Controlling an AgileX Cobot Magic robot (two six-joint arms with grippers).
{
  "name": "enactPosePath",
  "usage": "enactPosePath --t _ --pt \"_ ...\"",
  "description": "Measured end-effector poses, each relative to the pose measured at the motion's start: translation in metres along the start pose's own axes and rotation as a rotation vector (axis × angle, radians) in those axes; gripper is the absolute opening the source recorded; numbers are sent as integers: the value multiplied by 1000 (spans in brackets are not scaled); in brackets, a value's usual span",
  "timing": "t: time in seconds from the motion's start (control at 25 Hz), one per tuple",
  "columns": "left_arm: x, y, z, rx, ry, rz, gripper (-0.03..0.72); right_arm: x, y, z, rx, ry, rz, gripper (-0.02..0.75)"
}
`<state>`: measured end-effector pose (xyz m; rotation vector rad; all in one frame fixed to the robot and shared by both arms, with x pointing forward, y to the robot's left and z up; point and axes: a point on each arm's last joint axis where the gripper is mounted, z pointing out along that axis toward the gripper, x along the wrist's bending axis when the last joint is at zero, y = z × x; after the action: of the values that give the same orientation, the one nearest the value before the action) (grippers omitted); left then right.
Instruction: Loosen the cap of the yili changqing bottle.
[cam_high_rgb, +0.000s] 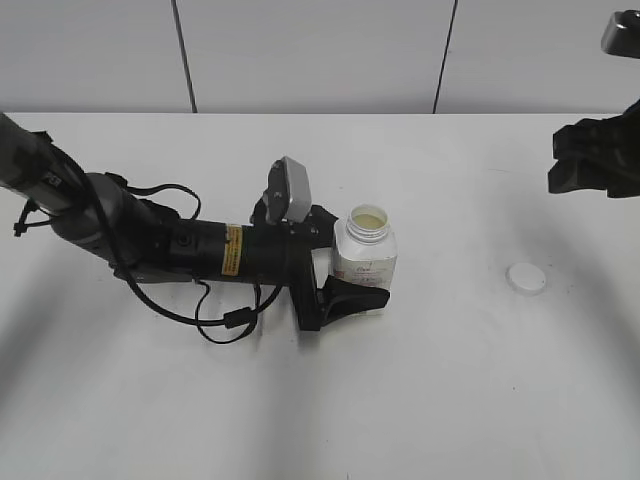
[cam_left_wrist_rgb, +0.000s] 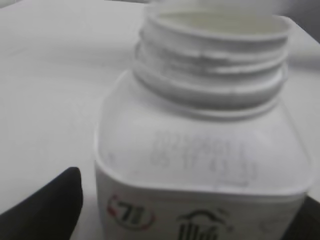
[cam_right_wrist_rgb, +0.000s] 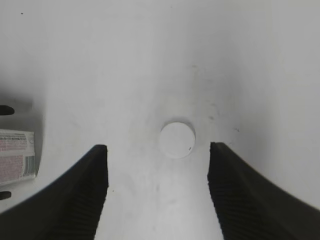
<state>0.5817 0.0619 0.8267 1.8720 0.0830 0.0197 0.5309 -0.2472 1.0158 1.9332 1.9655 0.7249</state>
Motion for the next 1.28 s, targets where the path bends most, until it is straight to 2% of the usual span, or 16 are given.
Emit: enactPosePath --t 0.4,0.72,1.0,1.28 --pt "0 38 -10 -30 -17 13 594 -5 -42 -25 -8 -1 -1 498" --pt "-2 70 -20 -35 -16 -3 594 -5 -51 -48 -79 10 -6 498" --pt "3 112 -39 22 128 11 594 -4 -51 -65 -138 20 -11 498" --pt "10 156 -68 95 381 39 594 -4 -53 -70 -136 20 -15 498"
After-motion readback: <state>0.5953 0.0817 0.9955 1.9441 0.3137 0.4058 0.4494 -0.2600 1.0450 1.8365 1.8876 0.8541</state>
